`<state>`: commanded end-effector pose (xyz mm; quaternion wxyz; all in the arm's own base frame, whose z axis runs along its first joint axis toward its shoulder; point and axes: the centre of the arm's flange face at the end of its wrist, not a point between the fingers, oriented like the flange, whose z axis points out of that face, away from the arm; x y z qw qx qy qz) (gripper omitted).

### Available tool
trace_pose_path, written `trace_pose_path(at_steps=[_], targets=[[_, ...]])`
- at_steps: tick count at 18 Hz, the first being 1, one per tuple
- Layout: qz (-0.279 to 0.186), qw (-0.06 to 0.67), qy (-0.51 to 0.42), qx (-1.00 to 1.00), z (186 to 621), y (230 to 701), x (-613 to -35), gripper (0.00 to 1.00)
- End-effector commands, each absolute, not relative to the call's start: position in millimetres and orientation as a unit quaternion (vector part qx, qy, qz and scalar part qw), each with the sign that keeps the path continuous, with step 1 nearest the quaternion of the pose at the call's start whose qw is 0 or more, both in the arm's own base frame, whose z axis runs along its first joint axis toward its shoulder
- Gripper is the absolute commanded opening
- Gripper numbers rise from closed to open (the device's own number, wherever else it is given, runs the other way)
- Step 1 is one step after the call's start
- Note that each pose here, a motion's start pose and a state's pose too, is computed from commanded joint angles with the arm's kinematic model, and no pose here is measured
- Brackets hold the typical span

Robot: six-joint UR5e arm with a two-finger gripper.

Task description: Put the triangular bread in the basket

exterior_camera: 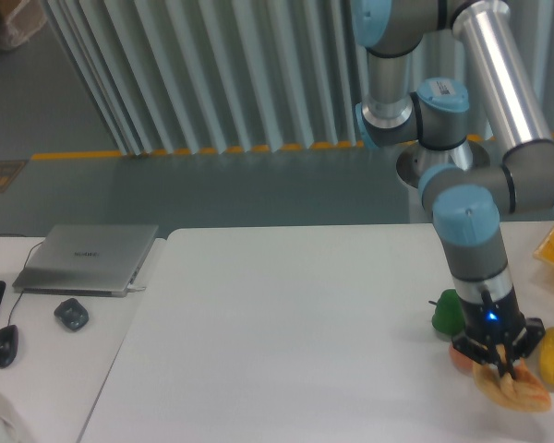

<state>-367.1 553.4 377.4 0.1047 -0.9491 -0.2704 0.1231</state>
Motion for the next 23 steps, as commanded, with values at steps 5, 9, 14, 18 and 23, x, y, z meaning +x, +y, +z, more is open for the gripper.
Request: trace_pose_path(at_steps=[5,9,14,18,23], targets=[[0.122,0.089,-0.204,-0.967,395,524,-372,0.07],[0.119,0.066,-0.140,-0.981,413,498,-379,0.07],[0.108,0.032,-0.047,-0.993,418,474,-392,0.07],[0.089,0.003,0.033,-0.995,426,445,-405,0.07],[0.051,0.005,0.105,-0.993,432,408,-423,0.08]])
